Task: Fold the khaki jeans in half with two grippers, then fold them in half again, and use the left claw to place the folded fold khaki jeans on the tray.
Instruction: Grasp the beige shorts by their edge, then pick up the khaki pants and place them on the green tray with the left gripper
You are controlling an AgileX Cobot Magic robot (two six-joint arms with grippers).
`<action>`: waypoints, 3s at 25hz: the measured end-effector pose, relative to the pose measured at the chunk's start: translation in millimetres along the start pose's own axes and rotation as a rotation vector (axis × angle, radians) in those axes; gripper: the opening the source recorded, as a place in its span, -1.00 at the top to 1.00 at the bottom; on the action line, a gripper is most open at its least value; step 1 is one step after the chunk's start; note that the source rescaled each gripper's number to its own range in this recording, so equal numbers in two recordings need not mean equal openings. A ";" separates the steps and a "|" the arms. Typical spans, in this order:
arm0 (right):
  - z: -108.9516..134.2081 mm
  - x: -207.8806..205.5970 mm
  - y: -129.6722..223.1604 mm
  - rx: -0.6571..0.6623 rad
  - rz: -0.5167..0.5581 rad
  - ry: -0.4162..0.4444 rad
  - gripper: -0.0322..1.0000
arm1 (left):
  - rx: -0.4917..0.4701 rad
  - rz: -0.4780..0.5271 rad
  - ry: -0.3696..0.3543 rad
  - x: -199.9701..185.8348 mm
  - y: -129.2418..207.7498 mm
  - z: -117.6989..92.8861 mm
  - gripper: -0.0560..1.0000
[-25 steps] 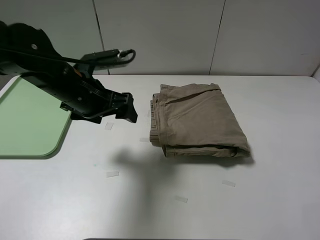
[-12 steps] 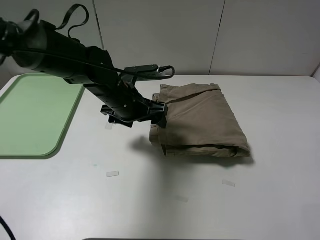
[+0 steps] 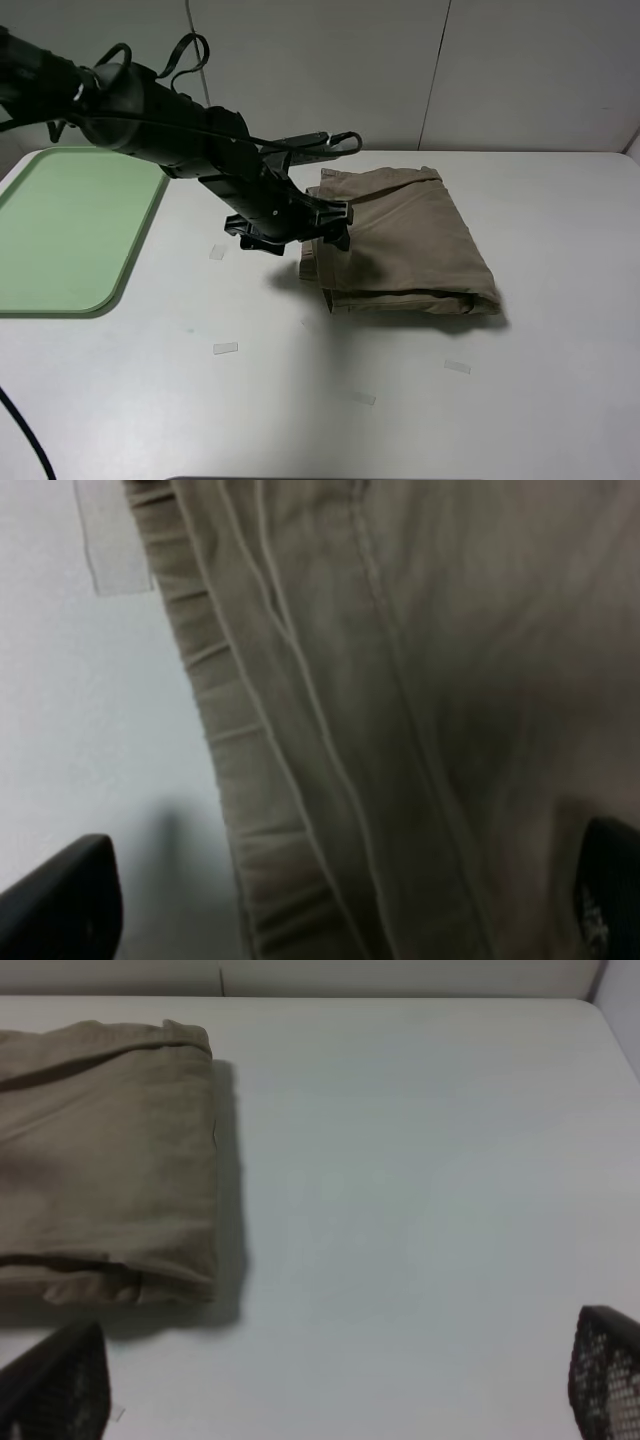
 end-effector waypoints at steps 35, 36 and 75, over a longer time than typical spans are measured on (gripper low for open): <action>0.1 -0.3 0.1 0.001 -0.002 -0.001 -1.00 | 0.124 0.070 -0.006 18.3 -9.1 -10.7 0.74; 0.1 -0.3 0.1 0.001 -0.002 -0.001 -1.00 | 0.148 0.083 -0.019 12.8 -10.5 -6.8 0.74; 0.1 -0.3 0.1 0.001 -0.002 -0.001 -1.00 | -0.080 0.274 -0.539 -159.4 -11.9 283.9 0.76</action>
Point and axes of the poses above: a point on each arm's last joint axis where the gripper is mounted, x pointing out along that axis toward the gripper, z along the wrist's bending axis when the last joint is at zero, y = z × x, the point moved 2 cm from there along x, pointing out along that axis toward the gripper, and after that the axes turned 7 degrees about x, right-handed, at the moved point
